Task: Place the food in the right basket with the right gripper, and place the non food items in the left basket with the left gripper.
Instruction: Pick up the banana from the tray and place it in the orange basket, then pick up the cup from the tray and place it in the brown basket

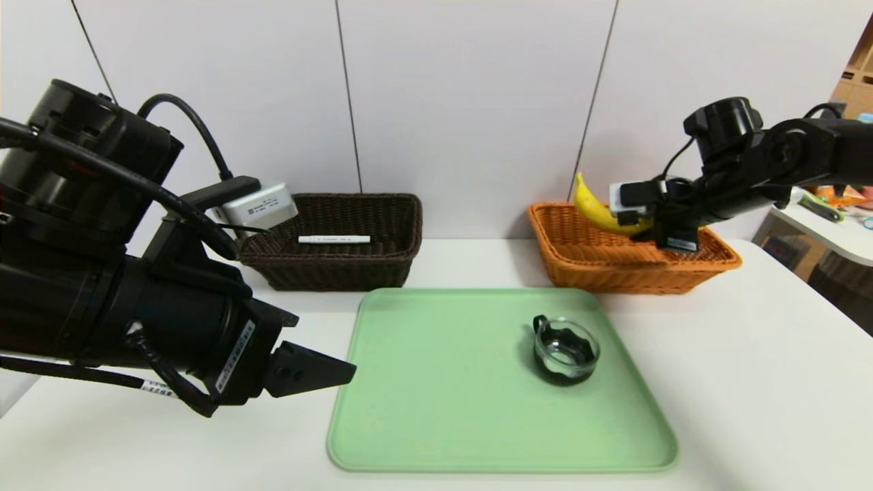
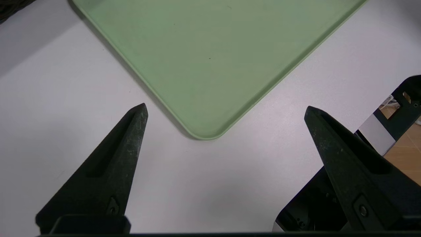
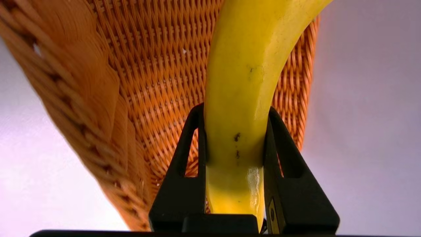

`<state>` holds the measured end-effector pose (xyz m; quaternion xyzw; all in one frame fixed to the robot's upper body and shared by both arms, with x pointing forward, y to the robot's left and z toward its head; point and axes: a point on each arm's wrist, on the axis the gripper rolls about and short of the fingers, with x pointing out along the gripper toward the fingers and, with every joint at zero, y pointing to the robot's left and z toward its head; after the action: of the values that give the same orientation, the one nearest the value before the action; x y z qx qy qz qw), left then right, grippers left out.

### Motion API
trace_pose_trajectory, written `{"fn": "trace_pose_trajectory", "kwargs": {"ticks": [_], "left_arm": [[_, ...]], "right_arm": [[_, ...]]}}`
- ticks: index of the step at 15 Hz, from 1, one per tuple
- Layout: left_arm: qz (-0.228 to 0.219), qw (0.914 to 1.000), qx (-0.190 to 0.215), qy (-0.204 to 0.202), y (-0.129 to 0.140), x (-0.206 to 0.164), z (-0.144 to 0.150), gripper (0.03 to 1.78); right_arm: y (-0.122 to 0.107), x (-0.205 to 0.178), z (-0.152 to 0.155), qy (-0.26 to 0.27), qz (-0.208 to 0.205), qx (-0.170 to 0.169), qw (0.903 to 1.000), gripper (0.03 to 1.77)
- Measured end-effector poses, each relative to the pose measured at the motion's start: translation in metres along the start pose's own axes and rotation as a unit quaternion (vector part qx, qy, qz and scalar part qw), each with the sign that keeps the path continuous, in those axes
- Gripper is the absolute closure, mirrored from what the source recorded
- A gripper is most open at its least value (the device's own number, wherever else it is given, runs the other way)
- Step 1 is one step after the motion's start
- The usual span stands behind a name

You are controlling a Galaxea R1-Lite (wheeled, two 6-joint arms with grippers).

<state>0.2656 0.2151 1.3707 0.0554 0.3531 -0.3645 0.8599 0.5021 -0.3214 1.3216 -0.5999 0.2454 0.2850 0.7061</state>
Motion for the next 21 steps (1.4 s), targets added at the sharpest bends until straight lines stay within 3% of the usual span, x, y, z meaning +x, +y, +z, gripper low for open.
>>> {"fn": "trace_pose_trajectory", "kwargs": {"ticks": [6, 10, 14, 21], "left_arm": [[0.001, 1.0, -0.001, 0.002, 0.001, 0.002, -0.001, 0.12], [0.0, 1.0, -0.001, 0.005, 0.001, 0.002, -0.003, 0.12], [0.001, 1.0, 0.0, 0.004, 0.001, 0.002, -0.003, 0.12], [0.001, 1.0, 0.002, -0.009, 0.0, -0.001, 0.0, 0.12]], "right_arm": [[-0.002, 0.019, 0.0, 0.003, 0.006, -0.011, 0.9999, 1.33], [-0.001, 0.02, 0.002, 0.018, 0.018, -0.008, 0.9996, 0.86], [-0.005, 0.017, 0.006, 0.017, 0.009, -0.006, 0.9998, 0.55], [-0.023, -0.029, 0.023, -0.005, -0.047, 0.083, 0.9954, 0.28]]}}
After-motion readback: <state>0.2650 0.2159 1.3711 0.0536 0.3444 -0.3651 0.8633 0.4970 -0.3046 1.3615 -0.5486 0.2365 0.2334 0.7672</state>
